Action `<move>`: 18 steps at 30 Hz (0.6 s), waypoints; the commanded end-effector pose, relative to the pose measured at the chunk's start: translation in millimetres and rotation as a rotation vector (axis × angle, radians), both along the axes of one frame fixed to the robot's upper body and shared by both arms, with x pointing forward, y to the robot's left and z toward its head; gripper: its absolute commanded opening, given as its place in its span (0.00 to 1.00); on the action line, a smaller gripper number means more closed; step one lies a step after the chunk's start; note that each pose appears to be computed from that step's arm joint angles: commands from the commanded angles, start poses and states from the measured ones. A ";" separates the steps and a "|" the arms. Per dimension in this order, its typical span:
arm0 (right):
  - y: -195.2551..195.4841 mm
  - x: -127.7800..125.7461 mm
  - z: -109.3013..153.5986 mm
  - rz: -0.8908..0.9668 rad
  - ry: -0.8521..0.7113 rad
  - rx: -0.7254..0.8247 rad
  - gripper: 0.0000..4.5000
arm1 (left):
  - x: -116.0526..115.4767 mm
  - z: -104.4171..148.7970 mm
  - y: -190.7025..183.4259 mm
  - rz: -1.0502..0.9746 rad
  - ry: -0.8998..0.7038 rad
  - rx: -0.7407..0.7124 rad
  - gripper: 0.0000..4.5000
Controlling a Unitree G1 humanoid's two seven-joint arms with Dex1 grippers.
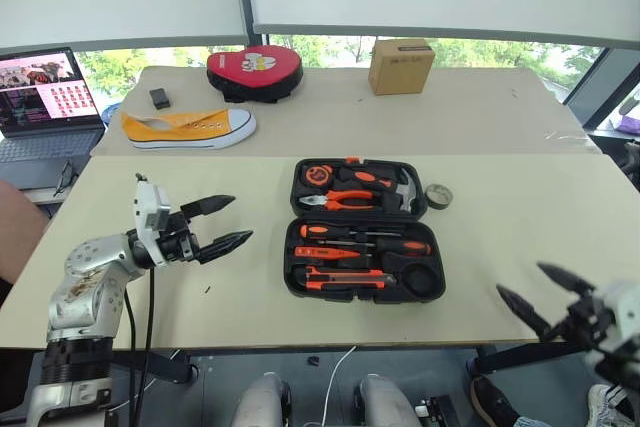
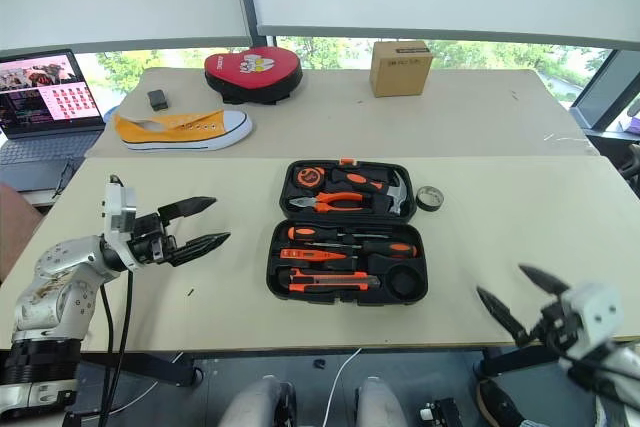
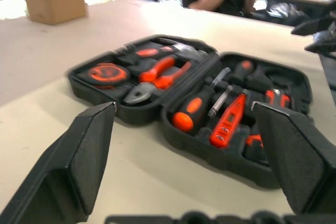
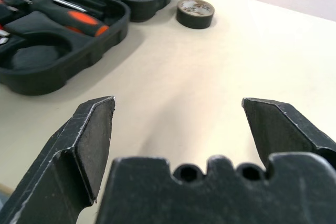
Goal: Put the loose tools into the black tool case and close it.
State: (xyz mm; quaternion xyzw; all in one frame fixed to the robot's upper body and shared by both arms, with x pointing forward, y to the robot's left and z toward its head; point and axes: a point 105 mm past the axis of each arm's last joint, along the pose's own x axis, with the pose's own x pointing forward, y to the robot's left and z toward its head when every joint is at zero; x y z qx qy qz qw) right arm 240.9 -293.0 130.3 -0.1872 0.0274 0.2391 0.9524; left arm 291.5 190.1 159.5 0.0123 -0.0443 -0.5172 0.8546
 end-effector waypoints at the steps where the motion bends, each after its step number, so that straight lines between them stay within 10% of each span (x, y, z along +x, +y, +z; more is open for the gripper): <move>1: 6.4 34.1 16.7 0.094 0.104 -0.113 1.00 | -4.0 10.2 -18.4 -0.049 -0.027 -0.020 0.99; 18: 44.3 155.4 22.9 0.333 0.491 -0.578 1.00 | 2.3 8.6 -51.9 -0.116 -0.071 -0.003 0.99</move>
